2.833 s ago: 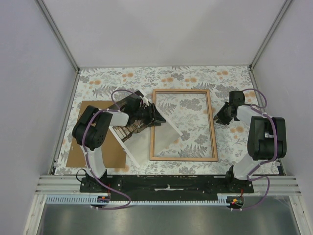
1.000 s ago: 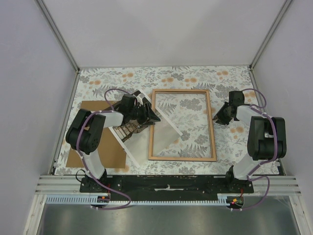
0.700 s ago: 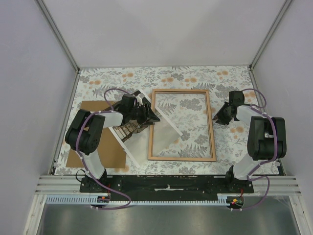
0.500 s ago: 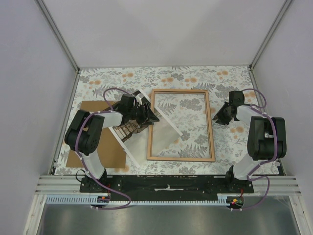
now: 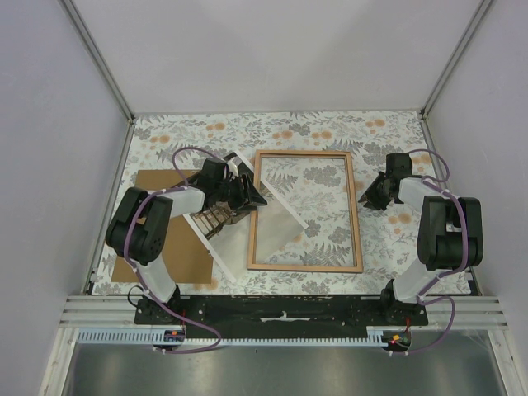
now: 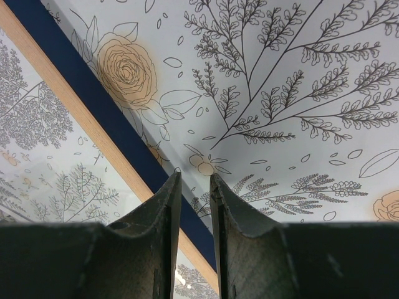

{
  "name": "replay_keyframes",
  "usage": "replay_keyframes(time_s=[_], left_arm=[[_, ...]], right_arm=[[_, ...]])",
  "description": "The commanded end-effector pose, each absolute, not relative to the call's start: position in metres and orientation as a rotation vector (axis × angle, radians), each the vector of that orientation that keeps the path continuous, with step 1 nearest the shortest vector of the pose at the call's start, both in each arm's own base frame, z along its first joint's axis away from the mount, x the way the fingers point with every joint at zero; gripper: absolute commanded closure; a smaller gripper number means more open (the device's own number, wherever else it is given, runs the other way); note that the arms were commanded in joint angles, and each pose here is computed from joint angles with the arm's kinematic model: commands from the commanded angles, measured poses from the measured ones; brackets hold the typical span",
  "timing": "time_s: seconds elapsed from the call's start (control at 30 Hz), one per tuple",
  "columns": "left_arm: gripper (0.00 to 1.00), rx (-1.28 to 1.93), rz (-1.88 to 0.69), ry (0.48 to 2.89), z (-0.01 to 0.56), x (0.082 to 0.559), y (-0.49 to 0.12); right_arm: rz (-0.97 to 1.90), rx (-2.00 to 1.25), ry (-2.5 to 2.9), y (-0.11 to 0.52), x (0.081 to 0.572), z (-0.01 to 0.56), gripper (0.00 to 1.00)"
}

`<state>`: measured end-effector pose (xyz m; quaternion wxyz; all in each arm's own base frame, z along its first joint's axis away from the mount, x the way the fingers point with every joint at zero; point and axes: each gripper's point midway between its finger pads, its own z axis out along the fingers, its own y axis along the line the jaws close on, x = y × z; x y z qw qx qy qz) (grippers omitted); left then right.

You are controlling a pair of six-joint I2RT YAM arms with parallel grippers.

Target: Put the photo into the frame

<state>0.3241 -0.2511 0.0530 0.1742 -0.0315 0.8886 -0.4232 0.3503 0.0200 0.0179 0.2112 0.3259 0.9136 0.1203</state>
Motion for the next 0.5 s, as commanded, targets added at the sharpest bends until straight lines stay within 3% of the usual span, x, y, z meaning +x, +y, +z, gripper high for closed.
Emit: replay_keyframes(time_s=[0.0,0.47], left_arm=[[0.42,-0.020,-1.154,2.457,0.0702,0.3322,-0.2464],[0.42,-0.023,-1.104,2.461,0.0730,0.3320,-0.2392]], right_arm=[[0.300,0.895,2.586,0.0200,0.3422,0.0104,0.68],[0.300,0.892,2.585,0.0199,0.3426,0.0105,0.68]])
